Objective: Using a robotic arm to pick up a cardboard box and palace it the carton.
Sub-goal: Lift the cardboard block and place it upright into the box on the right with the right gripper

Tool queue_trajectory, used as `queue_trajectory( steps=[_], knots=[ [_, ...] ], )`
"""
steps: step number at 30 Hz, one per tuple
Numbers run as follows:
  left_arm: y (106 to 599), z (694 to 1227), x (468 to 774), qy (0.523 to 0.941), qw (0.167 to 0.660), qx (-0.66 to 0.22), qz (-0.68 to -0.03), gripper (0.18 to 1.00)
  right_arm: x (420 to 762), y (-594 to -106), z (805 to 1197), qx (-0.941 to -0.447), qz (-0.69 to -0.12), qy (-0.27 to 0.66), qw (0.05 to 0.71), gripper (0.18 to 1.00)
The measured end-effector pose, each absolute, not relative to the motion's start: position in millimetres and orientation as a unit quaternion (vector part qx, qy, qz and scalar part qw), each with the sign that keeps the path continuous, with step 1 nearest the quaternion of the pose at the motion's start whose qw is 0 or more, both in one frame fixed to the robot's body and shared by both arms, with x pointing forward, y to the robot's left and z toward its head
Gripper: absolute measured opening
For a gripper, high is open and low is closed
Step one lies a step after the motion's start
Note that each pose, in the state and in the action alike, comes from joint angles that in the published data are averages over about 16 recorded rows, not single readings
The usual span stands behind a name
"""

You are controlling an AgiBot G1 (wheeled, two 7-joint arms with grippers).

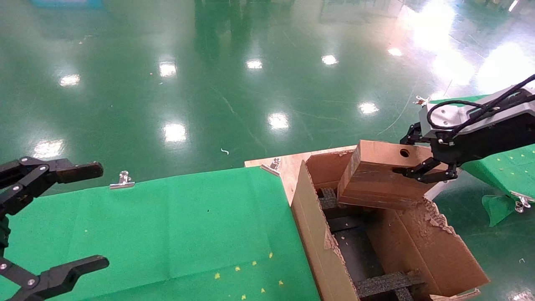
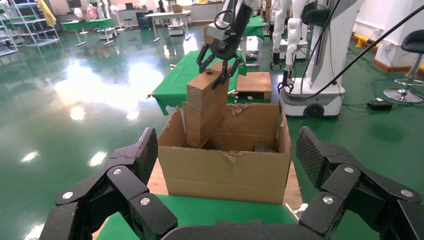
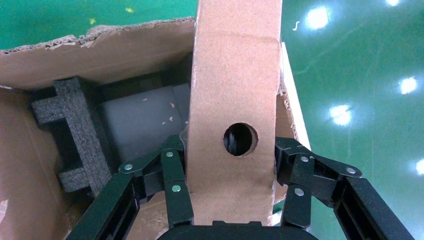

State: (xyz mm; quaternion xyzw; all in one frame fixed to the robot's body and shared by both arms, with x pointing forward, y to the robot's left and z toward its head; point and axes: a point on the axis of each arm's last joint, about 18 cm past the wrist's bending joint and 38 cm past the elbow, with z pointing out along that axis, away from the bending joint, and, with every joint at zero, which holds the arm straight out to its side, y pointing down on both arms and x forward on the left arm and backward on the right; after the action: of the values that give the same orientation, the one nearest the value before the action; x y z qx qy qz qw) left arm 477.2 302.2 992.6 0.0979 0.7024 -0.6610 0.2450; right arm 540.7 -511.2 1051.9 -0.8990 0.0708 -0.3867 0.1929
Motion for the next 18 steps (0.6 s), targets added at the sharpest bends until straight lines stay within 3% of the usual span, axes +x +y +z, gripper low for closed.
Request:
queue_trajectory(
  steps=[8,18],
  knots=[
    [302,993,477,0.702,0.245,0.098,-0.661,1.001,548,-519,1041,-0.886,-0.373,0.159,0.224,0.37],
    [302,993,477,0.702,0.245,0.098,-0.661,1.001,553,-538,1011,-0.835,-0.312,0.365,0.27,0.367]
  ],
)
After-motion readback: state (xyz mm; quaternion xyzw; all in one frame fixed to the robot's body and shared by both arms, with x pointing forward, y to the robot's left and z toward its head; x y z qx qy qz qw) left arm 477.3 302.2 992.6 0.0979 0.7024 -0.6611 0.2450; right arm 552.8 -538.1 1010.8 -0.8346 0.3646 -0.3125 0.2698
